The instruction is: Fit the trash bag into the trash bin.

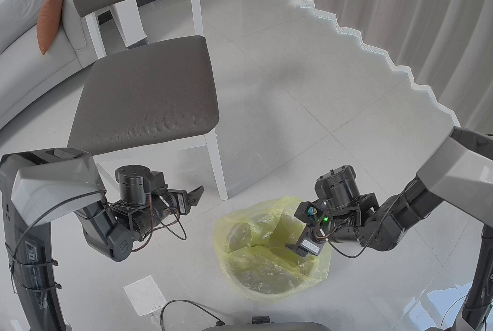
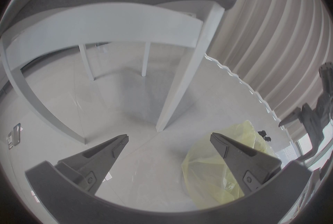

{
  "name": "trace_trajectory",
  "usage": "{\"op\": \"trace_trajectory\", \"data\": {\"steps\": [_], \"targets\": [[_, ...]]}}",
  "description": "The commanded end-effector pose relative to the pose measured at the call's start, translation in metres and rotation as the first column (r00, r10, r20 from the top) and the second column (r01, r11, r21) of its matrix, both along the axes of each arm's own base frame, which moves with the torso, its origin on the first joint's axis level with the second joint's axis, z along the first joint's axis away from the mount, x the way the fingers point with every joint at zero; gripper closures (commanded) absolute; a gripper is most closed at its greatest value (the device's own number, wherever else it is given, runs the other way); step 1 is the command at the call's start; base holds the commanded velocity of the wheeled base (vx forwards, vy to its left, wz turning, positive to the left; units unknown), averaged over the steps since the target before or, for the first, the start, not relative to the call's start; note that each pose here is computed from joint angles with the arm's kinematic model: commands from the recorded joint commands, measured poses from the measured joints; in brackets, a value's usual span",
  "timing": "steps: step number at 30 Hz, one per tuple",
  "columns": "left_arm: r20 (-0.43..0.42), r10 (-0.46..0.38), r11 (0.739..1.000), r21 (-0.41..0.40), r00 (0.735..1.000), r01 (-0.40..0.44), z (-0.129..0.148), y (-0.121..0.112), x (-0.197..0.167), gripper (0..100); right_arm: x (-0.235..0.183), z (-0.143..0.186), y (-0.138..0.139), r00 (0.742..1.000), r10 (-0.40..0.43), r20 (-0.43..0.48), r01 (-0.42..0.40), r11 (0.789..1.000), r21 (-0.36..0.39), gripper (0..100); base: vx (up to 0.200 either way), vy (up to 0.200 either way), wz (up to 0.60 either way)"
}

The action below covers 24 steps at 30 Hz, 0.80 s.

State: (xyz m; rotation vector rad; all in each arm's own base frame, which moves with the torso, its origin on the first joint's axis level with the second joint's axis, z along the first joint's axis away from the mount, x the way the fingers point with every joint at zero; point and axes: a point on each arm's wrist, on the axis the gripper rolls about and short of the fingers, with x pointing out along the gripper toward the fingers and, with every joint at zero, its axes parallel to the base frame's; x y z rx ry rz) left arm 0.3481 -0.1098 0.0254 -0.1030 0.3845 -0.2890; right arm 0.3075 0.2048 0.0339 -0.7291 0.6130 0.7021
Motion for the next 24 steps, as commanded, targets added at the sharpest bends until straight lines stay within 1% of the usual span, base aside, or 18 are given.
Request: {"op": "trace_trajectory", "data": {"steps": [1, 6, 10, 13, 17, 21, 23, 24], "targets": [[0.043, 0.047, 0.999, -0.009, 0.998, -0.047, 0.02, 0.014, -0.008, 0, 0.004, -0.025, 0.012, 1.0, 0.019, -0.006, -0.02, 0.998, -0.062, 0, 0.0, 0.0, 0.0], [0.093, 0.053, 0.998, -0.024, 0.994, -0.051, 0.022, 0.017, -0.01, 0, 0.016, -0.044, 0.017, 1.0, 0.017, -0.004, -0.018, 0.997, -0.069, 0, 0.0, 0.0, 0.0], [0.096, 0.058, 0.998, -0.024, 0.994, -0.056, 0.022, 0.019, -0.01, 0, 0.015, -0.058, 0.021, 0.999, 0.032, -0.004, -0.032, 0.997, -0.073, 0, 0.0, 0.0, 0.0], [0.099, 0.061, 0.998, -0.024, 0.993, -0.058, 0.022, 0.019, -0.01, 0, 0.004, -0.063, 0.026, 0.998, 0.061, -0.024, -0.062, 0.994, -0.087, 0, 0.0, 0.0, 0.0], [0.1, 0.063, 0.998, -0.026, 0.993, -0.06, 0.022, 0.02, -0.01, 0, -0.011, -0.065, 0.035, 0.994, 0.103, -0.024, -0.105, 0.991, -0.087, 0, 0.0, 0.0, 0.0], [0.101, 0.063, 0.998, -0.027, 0.993, -0.06, 0.023, 0.02, -0.011, 0, -0.028, -0.064, 0.049, 0.987, 0.16, -0.019, -0.161, 0.983, -0.084, 0, 0.0, 0.0, 0.0], [0.093, 0.06, 0.998, -0.024, 0.994, -0.058, 0.021, 0.02, -0.014, 0, -0.04, -0.063, 0.057, 0.98, 0.197, -0.023, -0.199, 0.976, -0.086, 0, 0.0, 0.0, 0.0], [0.093, 0.06, 0.998, -0.024, 0.994, -0.058, 0.021, 0.02, -0.014, 0, -0.041, -0.064, 0.058, 0.98, 0.199, -0.024, -0.2, 0.976, -0.087, 0, 0.0, 0.0, 0.0]]}}
